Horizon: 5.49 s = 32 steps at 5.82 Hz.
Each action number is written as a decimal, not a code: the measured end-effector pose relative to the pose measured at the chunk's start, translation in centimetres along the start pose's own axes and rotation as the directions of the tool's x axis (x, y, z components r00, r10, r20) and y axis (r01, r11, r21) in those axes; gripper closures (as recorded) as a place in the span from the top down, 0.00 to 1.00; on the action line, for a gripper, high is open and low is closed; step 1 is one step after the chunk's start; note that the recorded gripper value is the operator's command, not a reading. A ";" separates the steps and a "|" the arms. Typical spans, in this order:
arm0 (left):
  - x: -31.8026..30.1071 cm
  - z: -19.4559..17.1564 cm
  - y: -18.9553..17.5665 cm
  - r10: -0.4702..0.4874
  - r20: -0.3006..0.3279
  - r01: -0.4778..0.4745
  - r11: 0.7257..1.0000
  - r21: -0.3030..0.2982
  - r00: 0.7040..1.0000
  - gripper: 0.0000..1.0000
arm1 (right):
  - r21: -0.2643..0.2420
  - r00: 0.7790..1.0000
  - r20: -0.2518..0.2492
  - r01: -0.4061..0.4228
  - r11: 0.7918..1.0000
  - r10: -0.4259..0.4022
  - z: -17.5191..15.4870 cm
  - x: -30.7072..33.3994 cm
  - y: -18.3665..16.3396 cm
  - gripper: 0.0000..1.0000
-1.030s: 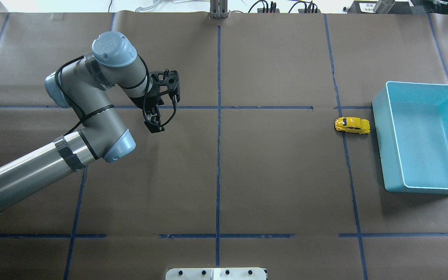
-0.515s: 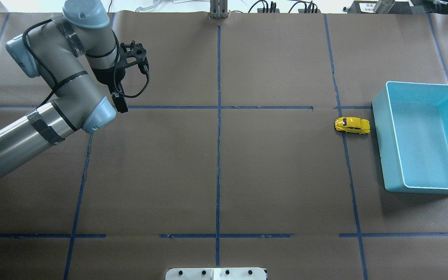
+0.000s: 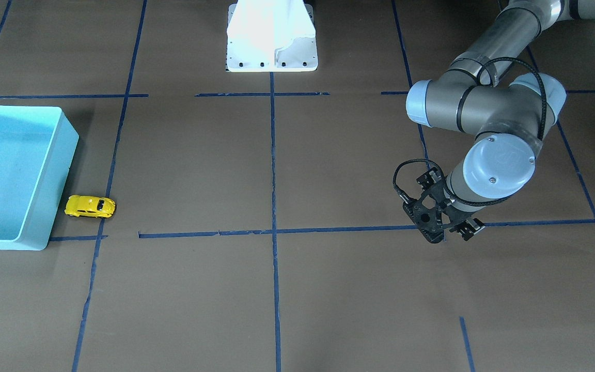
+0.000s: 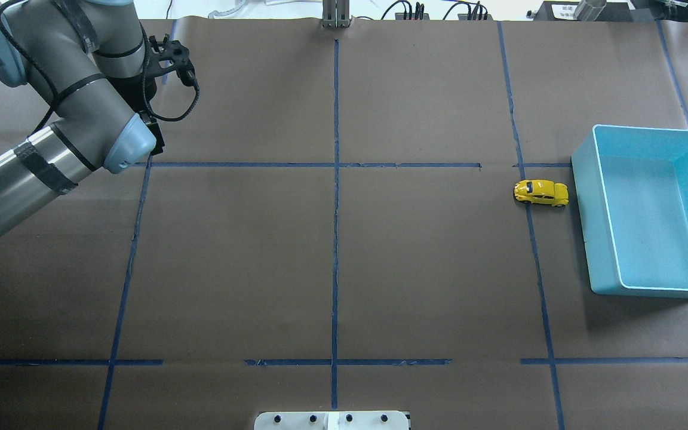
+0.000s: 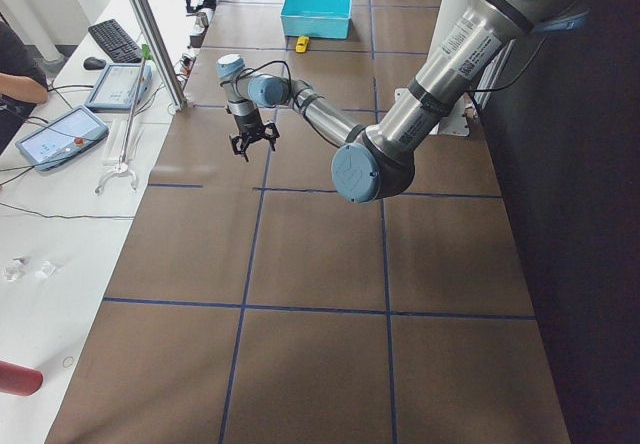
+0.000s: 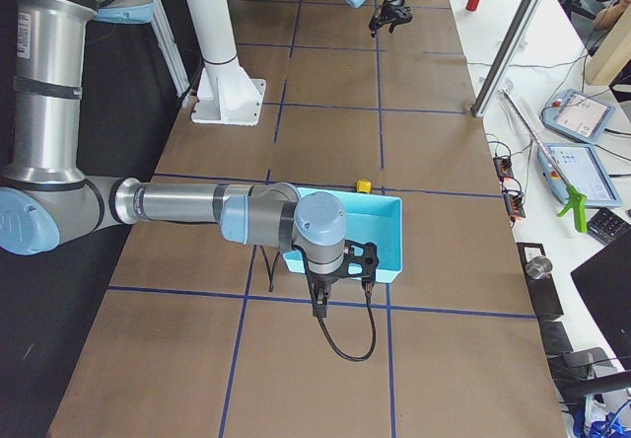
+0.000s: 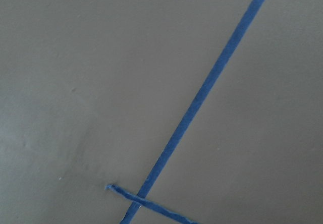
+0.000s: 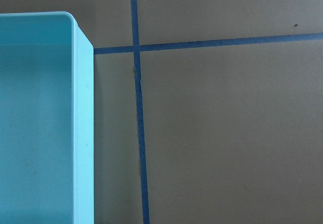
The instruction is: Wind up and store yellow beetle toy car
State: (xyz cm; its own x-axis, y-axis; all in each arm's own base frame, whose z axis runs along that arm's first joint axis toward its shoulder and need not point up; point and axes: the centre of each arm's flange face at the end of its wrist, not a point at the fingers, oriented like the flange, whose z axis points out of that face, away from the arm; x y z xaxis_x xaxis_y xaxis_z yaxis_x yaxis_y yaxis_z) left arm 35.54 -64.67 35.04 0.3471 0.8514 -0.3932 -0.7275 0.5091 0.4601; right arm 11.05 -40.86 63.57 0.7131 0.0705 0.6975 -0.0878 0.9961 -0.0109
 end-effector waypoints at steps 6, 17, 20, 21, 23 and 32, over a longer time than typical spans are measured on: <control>-19.7 -3.5 31.4 -0.642 0.009 0.641 0.767 0.028 0.767 1.00 | -0.031 0.966 -0.088 0.243 0.970 -0.245 -4.9 -17.4 -7.6 1.00; -20.0 0.4 48.3 -0.860 -0.143 0.872 0.483 0.079 0.490 1.00 | 0.037 0.216 0.000 0.976 0.216 -0.976 5.5 -39.9 -10.7 1.00; -20.0 0.3 48.3 -0.860 -0.143 0.871 0.484 0.080 0.491 1.00 | 0.075 0.114 0.006 0.991 0.114 -0.993 11.3 -40.2 -11.1 1.00; -20.0 0.3 48.3 -0.860 -0.143 0.872 0.483 0.080 0.490 1.00 | 0.076 0.098 0.019 0.992 0.099 -0.995 12.5 -41.0 -10.5 1.00; -20.0 0.3 48.3 -0.860 -0.143 0.872 0.483 0.080 0.490 1.00 | 0.075 0.079 0.045 0.994 0.082 -0.996 14.0 -42.7 -9.2 1.00; -20.0 0.3 48.3 -0.860 -0.144 0.872 0.483 0.080 0.490 1.00 | 0.002 0.036 0.038 0.999 0.036 -0.999 20.7 -42.9 -7.9 1.00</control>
State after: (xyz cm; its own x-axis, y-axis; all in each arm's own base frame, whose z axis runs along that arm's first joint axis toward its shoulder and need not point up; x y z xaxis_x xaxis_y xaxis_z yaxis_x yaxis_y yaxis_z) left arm -6.31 -57.09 65.35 0.7105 -0.0390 -0.7026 -0.0012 0.9984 -0.0567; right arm -33.22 -52.89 48.58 0.0870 -0.9942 0.0633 0.7083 0.1064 0.6979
